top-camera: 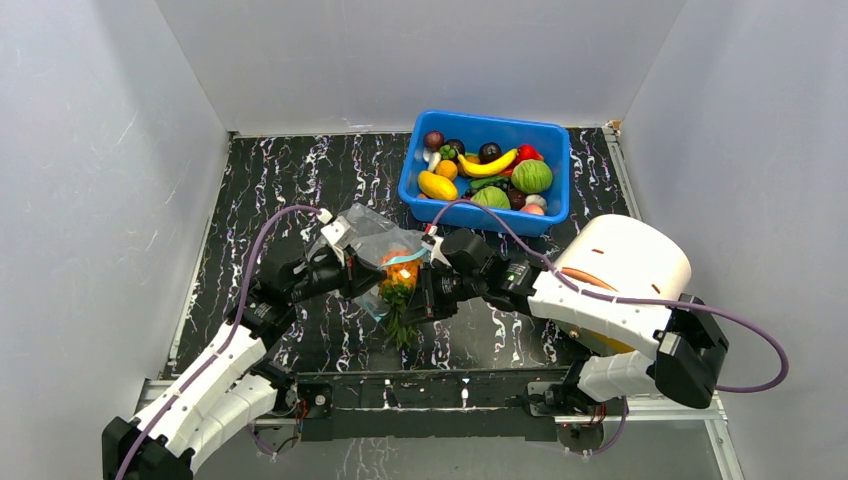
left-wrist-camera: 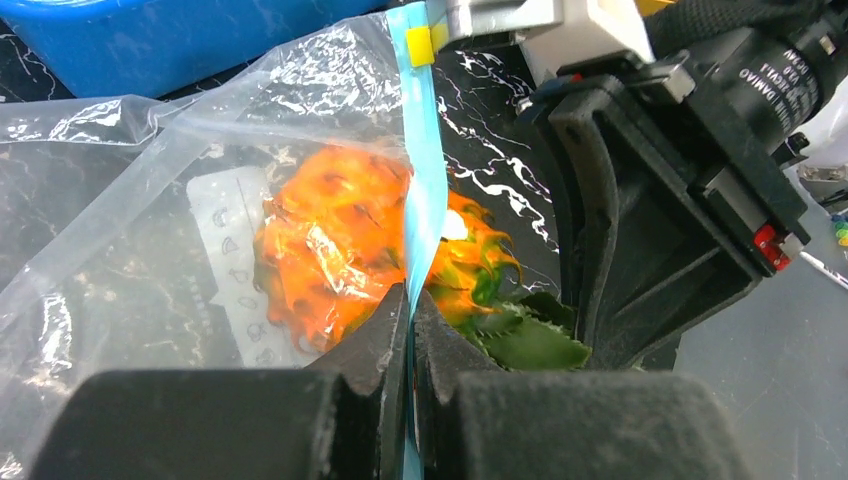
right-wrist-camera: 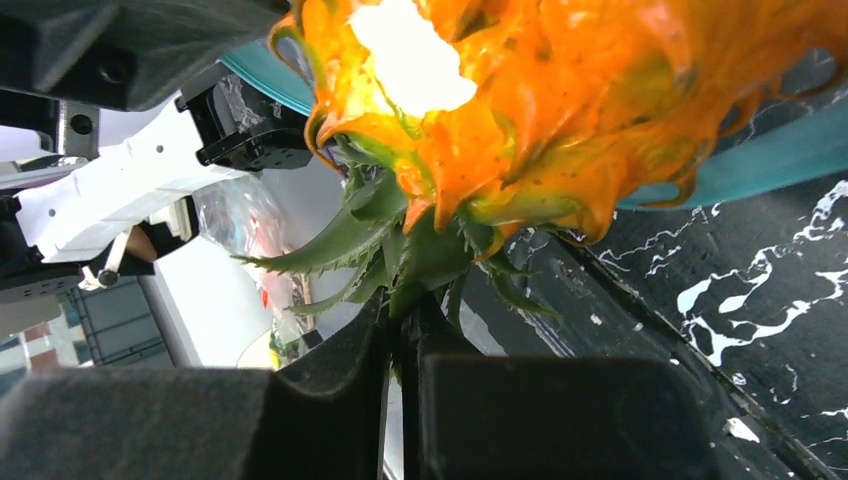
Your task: Place the food in the zip-top bag and seal the zipper
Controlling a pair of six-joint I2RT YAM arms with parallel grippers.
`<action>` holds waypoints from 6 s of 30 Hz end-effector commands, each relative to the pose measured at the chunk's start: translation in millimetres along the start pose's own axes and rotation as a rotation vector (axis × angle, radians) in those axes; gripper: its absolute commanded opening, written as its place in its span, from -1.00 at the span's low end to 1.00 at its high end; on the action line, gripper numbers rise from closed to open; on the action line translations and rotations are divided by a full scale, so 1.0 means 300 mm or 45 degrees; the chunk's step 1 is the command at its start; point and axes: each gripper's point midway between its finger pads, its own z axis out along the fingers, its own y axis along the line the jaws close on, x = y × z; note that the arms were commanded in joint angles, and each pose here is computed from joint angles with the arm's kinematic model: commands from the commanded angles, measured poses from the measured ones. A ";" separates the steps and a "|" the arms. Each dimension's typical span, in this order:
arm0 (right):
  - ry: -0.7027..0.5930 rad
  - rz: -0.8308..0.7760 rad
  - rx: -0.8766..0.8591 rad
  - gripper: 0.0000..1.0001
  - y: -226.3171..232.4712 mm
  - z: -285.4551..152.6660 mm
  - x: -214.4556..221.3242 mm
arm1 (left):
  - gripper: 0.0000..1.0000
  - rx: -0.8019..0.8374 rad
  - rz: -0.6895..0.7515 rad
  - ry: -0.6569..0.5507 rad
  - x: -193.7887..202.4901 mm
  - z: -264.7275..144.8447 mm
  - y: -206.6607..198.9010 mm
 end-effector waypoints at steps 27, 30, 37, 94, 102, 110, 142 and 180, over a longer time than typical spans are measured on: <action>-0.896 -0.397 0.075 -1.00 0.085 -0.248 -0.377 | -1.00 0.051 -0.287 -0.165 -0.163 0.005 -0.068; -0.971 -0.435 0.087 -1.00 0.095 -0.285 -0.402 | -1.00 0.048 -0.318 -0.175 -0.167 0.005 -0.068; -0.942 -0.478 0.091 -1.00 0.080 -0.228 -0.411 | -1.00 0.169 -0.312 -0.212 -0.214 -0.003 -0.128; -0.722 0.023 0.256 -1.00 -0.074 -0.217 -0.259 | -1.00 -0.091 -0.453 -0.353 -0.294 -0.012 -0.024; -0.715 -0.098 0.113 -1.00 0.130 -0.257 -0.331 | -0.73 -0.257 -0.201 -0.129 -0.263 -0.051 0.024; -0.669 -0.070 0.061 -1.00 0.147 -0.242 -0.309 | -0.88 -0.270 -0.082 0.006 -0.223 -0.063 0.035; -0.635 -0.095 0.132 -1.00 0.098 -0.273 -0.264 | 0.24 -0.364 0.100 -0.052 -0.341 -0.067 0.083; -0.614 -0.186 0.378 -0.61 -0.124 -0.102 -0.379 | -1.00 -0.224 0.021 -0.013 -0.184 -0.052 0.039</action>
